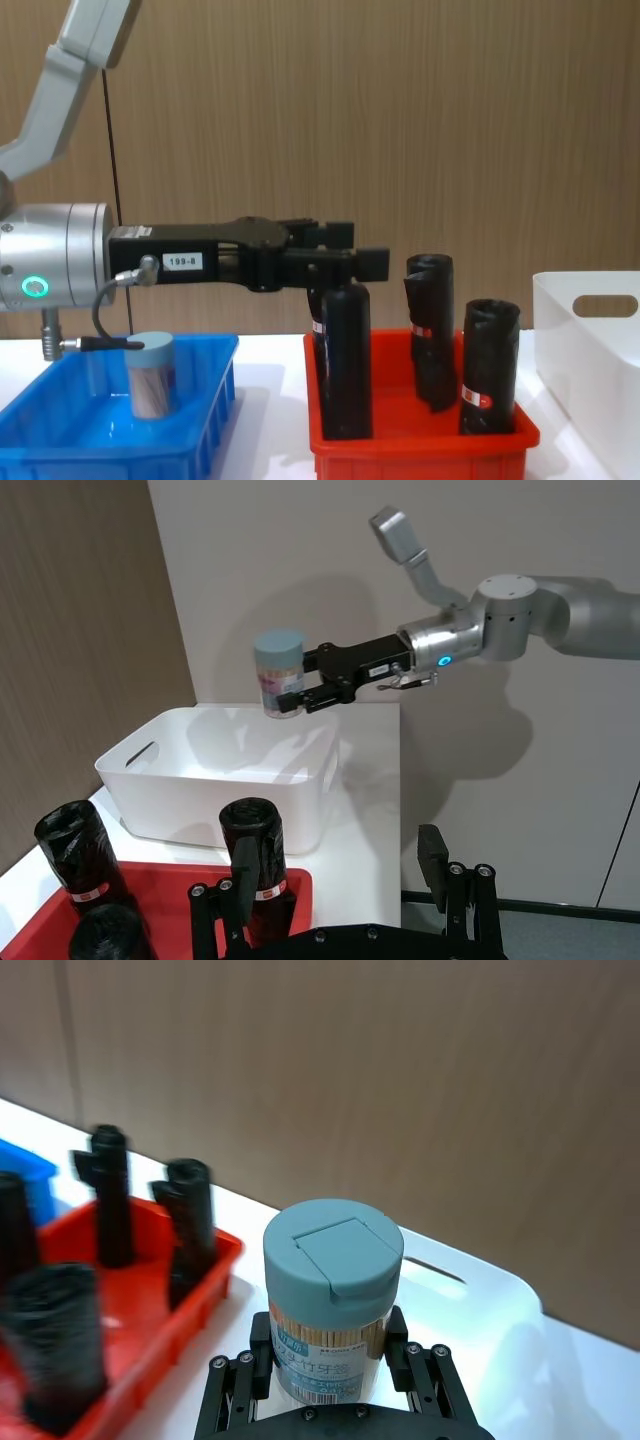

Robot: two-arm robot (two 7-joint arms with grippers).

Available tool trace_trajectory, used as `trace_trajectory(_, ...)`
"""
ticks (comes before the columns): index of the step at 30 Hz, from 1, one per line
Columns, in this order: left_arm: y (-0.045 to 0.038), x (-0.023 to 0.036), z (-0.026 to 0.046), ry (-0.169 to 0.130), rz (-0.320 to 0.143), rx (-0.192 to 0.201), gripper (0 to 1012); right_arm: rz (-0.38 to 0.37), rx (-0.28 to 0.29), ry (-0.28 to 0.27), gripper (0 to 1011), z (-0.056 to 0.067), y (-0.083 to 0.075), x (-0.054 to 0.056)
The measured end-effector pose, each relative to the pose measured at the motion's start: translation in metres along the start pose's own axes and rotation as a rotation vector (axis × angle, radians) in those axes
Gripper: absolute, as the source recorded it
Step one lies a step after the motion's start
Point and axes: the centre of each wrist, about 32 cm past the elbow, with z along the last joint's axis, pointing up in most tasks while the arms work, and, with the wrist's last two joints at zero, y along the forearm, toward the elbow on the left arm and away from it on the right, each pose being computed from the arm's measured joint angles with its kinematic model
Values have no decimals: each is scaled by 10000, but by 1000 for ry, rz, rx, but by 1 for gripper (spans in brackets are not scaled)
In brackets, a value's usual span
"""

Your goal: Pick the cotton swabs from the blue box and place them into the white box.

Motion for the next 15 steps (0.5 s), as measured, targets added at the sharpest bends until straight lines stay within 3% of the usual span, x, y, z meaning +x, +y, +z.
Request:
trace_trajectory(5,0,0,0,0,0,0,1004,-74,-38,30,648,-113,170,66)
trace_trajectory(12,0,0,0,0,0,0,1004,-120,-68,55,653,-204,319,102)
trace_trajectory(15,0,0,0,0,0,0,1004,-141,-82,66,731,-245,390,116)
